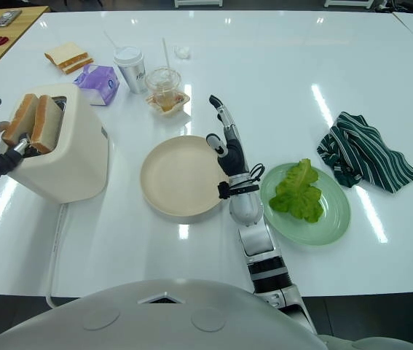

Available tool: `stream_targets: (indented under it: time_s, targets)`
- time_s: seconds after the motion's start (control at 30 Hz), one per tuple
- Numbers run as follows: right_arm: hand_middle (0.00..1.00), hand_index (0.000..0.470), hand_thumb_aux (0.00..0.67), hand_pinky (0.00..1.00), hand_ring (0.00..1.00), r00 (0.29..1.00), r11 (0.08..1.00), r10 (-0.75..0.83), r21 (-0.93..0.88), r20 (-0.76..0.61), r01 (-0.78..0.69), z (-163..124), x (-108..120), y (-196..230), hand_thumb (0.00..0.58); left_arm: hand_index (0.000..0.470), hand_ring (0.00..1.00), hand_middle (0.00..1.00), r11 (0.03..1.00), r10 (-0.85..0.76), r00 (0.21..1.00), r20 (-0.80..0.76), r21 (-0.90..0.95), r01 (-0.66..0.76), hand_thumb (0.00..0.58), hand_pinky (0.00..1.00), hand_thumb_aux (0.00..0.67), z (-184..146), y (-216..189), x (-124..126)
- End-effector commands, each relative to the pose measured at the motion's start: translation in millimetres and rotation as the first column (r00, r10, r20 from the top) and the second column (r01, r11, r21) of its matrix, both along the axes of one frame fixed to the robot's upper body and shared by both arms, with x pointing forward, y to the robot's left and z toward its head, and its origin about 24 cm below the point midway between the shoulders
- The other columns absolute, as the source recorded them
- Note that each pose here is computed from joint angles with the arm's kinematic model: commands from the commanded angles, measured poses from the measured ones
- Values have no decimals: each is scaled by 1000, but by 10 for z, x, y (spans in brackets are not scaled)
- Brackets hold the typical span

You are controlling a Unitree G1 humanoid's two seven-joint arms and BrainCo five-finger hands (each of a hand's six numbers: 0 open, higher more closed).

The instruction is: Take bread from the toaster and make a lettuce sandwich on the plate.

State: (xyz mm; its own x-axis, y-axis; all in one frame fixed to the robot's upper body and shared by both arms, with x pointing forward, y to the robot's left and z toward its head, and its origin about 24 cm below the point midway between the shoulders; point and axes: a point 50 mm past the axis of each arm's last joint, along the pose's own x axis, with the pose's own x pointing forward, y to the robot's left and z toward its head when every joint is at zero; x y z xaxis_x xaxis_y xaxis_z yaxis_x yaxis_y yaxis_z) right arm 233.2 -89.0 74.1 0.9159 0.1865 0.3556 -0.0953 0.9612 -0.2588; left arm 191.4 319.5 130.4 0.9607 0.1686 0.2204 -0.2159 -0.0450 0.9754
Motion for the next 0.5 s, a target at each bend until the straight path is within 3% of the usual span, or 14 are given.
stream_targets:
  time_s: [0.03, 0.3, 0.5]
  targets:
    - [0, 0, 0, 0, 0, 1000, 1000, -2, -7, -5, 2, -5, -11, -6, 0, 470, 0, 0, 997, -27, 998, -63, -72, 22, 580, 0, 670, -145, -70, -7]
    - [0, 0, 0, 0, 0, 1000, 1000, -6, -7, -6, 6, -13, -15, -4, 0, 470, 0, 0, 984, -27, 983, 179, -168, 58, 580, 0, 670, 173, -102, 2]
    - [0, 0, 0, 0, 0, 1000, 1000, -8, -9, -5, 8, -18, -12, -7, 0, 470, 0, 0, 989, -40, 940, 340, -119, 85, 580, 0, 670, 451, -122, -38]
